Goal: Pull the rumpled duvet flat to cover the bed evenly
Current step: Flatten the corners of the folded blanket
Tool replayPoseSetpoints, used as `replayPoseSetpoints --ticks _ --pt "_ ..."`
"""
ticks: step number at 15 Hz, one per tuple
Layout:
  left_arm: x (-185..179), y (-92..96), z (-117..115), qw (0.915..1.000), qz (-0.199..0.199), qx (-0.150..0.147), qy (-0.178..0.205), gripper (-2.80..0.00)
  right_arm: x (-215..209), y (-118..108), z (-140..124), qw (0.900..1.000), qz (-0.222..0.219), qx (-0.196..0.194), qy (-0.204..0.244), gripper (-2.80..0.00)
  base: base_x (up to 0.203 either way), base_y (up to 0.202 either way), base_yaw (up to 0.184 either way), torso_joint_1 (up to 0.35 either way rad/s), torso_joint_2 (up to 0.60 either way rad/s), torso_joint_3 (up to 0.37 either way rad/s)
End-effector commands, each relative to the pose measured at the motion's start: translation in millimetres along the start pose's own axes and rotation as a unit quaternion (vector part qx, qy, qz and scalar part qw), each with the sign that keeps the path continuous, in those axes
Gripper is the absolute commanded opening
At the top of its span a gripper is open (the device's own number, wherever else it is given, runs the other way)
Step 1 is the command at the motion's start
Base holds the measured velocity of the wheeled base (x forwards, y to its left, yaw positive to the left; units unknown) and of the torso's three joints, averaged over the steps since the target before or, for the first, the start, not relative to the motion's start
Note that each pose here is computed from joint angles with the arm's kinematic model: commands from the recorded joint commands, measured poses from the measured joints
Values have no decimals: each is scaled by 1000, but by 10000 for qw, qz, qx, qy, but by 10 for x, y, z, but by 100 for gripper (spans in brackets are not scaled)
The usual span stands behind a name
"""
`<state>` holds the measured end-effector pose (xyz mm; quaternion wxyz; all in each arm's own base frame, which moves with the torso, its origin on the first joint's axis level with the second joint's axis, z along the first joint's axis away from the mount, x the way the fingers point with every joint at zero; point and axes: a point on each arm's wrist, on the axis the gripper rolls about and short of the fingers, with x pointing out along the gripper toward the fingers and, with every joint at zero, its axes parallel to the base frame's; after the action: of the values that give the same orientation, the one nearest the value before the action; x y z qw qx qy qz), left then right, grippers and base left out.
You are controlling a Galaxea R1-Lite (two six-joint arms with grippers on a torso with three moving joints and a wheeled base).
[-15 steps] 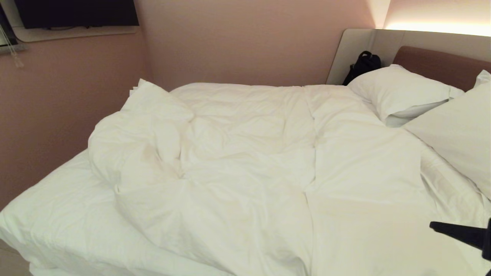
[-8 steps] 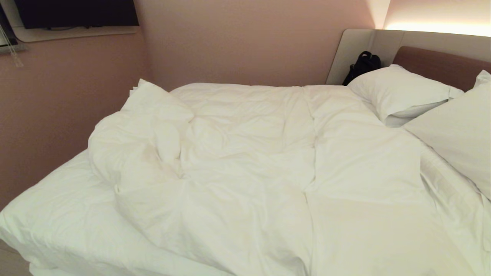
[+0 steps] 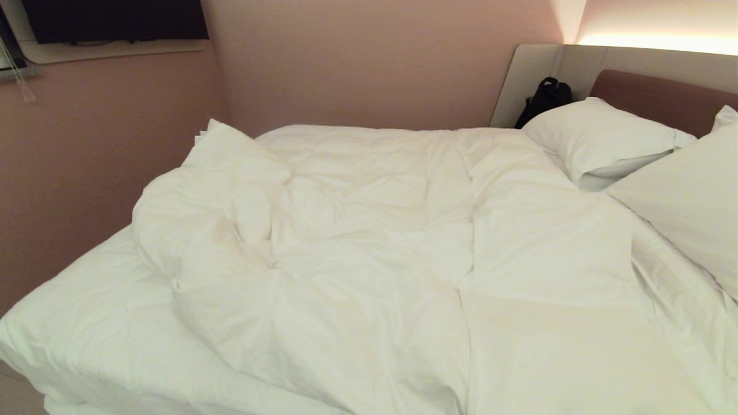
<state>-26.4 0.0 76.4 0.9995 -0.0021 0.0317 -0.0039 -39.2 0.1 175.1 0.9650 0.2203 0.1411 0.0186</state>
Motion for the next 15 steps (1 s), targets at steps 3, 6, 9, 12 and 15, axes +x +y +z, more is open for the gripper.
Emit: replayPoseSetpoints --ticks 3,6,9,12,15 --pt "0 0 -1 10000 1 5 5 -280 -190 -60 -202 9994 272 -109 -187 -280 0 0 0 0 0 0" --pt "0 0 -1 10000 1 6 5 -280 -299 -122 -335 9954 129 -510 -804 -280 0 0 0 0 0 0" --pt "0 0 -1 10000 1 -2 5 -280 -215 -176 -361 9829 -377 -964 -1526 -280 0 0 0 0 0 0" --pt "0 0 1 10000 1 -2 -3 -280 -107 -190 -361 9738 -398 -1267 -1848 -280 0 0 0 0 0 0" --pt "0 0 1 10000 1 -10 -3 -280 58 -245 -447 9662 -425 -1699 -1894 -280 0 0 0 0 0 0"
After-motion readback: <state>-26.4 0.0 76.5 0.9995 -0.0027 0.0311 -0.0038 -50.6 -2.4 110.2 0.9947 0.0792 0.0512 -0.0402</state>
